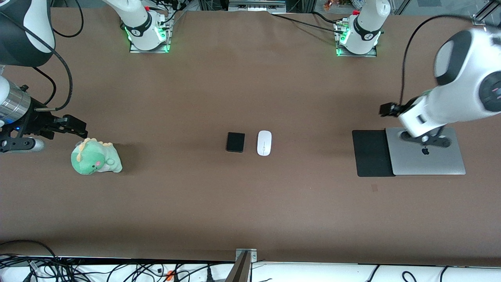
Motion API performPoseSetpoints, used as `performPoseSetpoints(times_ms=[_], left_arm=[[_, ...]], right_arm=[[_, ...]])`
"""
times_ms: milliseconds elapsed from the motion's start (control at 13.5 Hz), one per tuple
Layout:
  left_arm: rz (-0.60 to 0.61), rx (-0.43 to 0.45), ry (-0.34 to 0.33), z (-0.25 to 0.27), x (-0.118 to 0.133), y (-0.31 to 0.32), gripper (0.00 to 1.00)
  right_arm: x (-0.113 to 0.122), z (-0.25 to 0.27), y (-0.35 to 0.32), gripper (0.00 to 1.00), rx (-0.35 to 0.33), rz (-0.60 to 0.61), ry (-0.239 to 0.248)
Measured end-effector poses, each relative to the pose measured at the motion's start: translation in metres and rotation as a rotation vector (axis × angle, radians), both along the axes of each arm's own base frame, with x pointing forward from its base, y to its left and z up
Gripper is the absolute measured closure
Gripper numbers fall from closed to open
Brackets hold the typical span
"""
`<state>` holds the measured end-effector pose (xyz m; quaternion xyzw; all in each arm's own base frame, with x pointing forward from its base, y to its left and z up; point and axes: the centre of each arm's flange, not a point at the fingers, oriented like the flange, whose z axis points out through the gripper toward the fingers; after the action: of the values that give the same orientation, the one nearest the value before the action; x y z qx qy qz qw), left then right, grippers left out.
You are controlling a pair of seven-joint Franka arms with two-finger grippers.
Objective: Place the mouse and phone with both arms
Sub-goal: 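Reach the left gripper down over the white mouse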
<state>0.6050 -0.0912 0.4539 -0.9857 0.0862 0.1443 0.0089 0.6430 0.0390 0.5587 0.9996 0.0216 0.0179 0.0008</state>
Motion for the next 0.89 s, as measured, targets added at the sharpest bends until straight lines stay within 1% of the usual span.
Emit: performPoseSetpoints(times_ms=[148, 295, 443, 591, 739, 886], left_arm=[[-0.019, -0.025, -0.032, -0.028, 0.009, -0.044, 0.00], [-0.024, -0.055, -0.068, -0.049, 0.010, -0.095, 0.00], [0.006, -0.067, -0.103, -0.068, 0.002, -0.155, 0.00], [0.012, -0.094, -0.155, -0.086, -0.007, -0.210, 0.00], [0.003, -0.143, -0.217, -0.104, -0.009, -0.244, 0.00], [0.001, -0.196, -0.276, -0.125, -0.004, -0.262, 0.00]], right_arm=[[0.000, 0.000, 0.004, 0.00, 0.000, 0.006, 0.001], [-0.001, -0.001, 0.006, 0.00, 0.000, 0.009, 0.003], [-0.001, -0.002, 0.010, 0.00, 0.000, 0.016, 0.005], [-0.001, -0.003, 0.014, 0.00, 0.000, 0.021, 0.006], [-0.002, -0.004, 0.016, 0.00, -0.001, 0.024, 0.011], [-0.004, -0.007, 0.019, 0.00, -0.001, 0.030, 0.028]])
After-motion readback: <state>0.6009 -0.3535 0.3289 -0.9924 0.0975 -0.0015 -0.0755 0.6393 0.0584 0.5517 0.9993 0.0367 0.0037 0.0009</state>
